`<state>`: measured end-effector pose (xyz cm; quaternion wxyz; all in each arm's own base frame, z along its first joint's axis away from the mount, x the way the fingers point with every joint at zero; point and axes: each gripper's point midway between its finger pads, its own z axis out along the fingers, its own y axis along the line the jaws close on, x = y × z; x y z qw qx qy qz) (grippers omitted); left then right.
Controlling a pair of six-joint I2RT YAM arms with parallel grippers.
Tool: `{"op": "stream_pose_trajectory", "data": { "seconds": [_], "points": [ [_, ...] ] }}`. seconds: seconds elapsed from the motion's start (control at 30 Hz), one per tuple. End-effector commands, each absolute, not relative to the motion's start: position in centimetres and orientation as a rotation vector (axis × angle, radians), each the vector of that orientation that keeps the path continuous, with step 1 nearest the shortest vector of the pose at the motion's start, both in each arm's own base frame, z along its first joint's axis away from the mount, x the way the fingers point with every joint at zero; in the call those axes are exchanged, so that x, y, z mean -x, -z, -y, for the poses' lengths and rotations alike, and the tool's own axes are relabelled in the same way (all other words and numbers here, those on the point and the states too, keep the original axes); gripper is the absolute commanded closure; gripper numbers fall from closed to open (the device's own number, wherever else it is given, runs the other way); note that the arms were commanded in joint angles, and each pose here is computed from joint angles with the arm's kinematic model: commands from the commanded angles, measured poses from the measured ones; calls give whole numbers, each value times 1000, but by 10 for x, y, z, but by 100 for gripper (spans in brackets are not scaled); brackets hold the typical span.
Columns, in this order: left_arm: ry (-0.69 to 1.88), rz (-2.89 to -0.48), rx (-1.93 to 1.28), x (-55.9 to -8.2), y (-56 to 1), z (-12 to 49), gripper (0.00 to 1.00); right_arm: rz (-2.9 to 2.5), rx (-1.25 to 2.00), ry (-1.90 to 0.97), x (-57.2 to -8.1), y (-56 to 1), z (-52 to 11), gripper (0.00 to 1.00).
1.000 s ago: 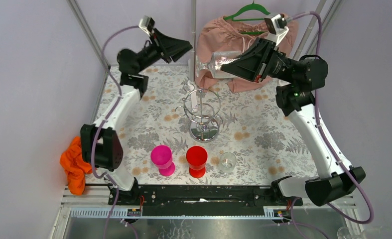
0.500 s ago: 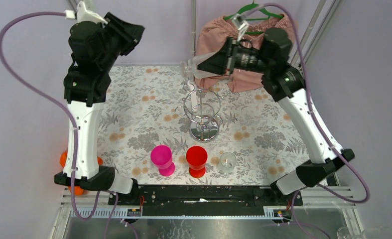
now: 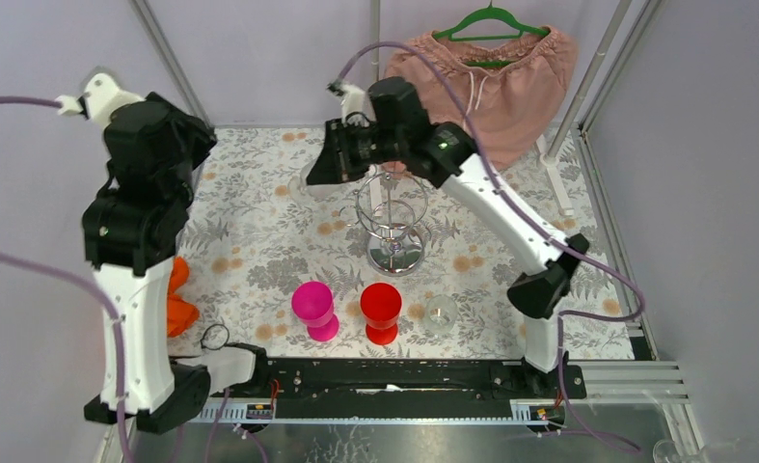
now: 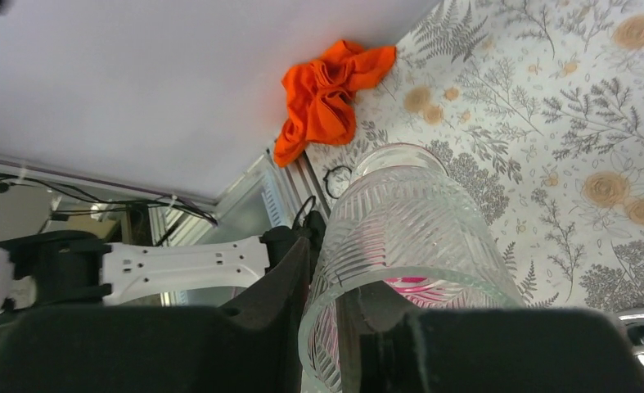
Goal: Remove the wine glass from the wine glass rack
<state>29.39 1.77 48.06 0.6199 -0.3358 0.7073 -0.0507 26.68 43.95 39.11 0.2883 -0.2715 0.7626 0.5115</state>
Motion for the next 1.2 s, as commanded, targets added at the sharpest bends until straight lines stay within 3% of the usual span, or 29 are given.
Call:
{"op": "stream_pose_trajectory", "data": {
  "seconds": [0.0, 0.37, 1.17],
  "points": [
    [17, -1600, 796, -268, -482, -37, 55, -1934, 784, -1353, -254, -414, -457, 100],
    [44, -1661, 762, -259, -456, -30, 54, -1960, 858, -1349, -230, -393, -491, 100],
    [2, -1598, 765, -212, -467, -46, 52, -1985, 1046, -1160, -153, -341, -546, 100]
  ]
}}
